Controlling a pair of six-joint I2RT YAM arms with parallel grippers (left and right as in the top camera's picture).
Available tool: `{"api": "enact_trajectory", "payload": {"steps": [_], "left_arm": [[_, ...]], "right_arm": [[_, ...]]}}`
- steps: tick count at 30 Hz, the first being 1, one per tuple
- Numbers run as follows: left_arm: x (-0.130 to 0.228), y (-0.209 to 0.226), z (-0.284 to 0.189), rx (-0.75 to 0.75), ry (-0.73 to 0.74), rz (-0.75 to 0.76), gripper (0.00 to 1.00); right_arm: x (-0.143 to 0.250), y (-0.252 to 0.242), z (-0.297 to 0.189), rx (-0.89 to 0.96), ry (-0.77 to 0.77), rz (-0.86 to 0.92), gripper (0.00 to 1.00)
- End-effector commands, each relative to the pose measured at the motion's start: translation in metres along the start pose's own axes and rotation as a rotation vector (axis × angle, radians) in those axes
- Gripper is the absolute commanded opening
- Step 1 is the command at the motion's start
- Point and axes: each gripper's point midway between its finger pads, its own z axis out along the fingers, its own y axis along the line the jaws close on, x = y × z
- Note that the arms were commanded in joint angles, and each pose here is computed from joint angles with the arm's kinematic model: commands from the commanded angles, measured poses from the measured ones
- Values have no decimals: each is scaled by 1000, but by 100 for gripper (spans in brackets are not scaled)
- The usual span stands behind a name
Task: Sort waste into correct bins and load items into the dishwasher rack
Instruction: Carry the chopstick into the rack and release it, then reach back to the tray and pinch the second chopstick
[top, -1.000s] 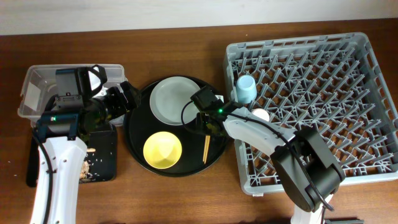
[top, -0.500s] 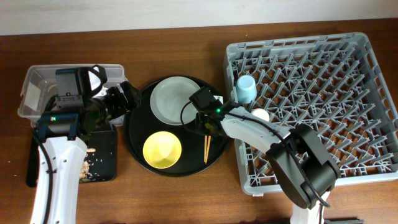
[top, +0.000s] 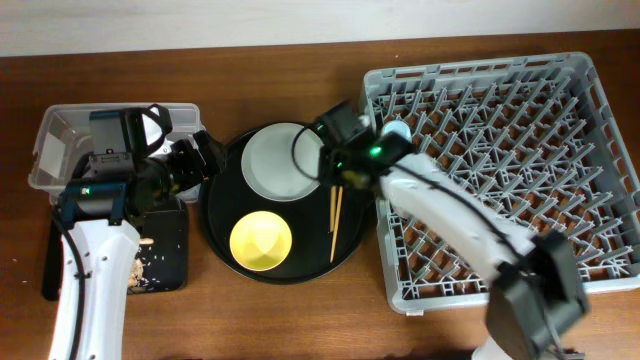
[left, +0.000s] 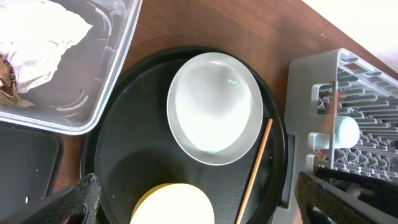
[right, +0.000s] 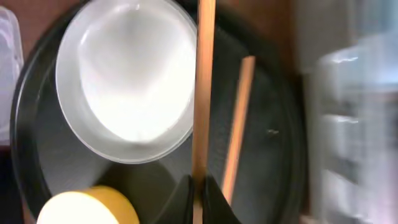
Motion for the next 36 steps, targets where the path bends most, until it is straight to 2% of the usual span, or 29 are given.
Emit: {"api": "enact_trajectory", "payload": {"steps": [1,6,10,14,20,24,29,31,36], "left_arm": [[-2,0,-2,-1,-9,13,99],[-2,0,-2,-2,-9,13,99],[-2,0,-2,-2,-9,13,99],[-2,0,-2,-2,-9,13,99],[-2,0,-2,-2,-9,13,99],[-2,0,-2,-2,-9,13,99],[-2,0,-2,-2,-9,13,99],[-2,0,-2,-2,-9,13,99],[-2,0,-2,-1,-9,13,99]], "right_arm": [[-25,-35,-34,43,-38,-89,4],[-39,-111,-43,148,19,-244,4],[-50,-168,-51,207,39,-244,4],[-56,-196,-56,229,38,-225,4],[-55,-207,-56,235,50,-247,4],[-52,-185,-52,106,51,-243,5],[-41,-110,-60,-324,84,-111,7],[-35,-84,-66,-437,113,-83,8],[-1,-12,-68,-551,203,-181,21]]}}
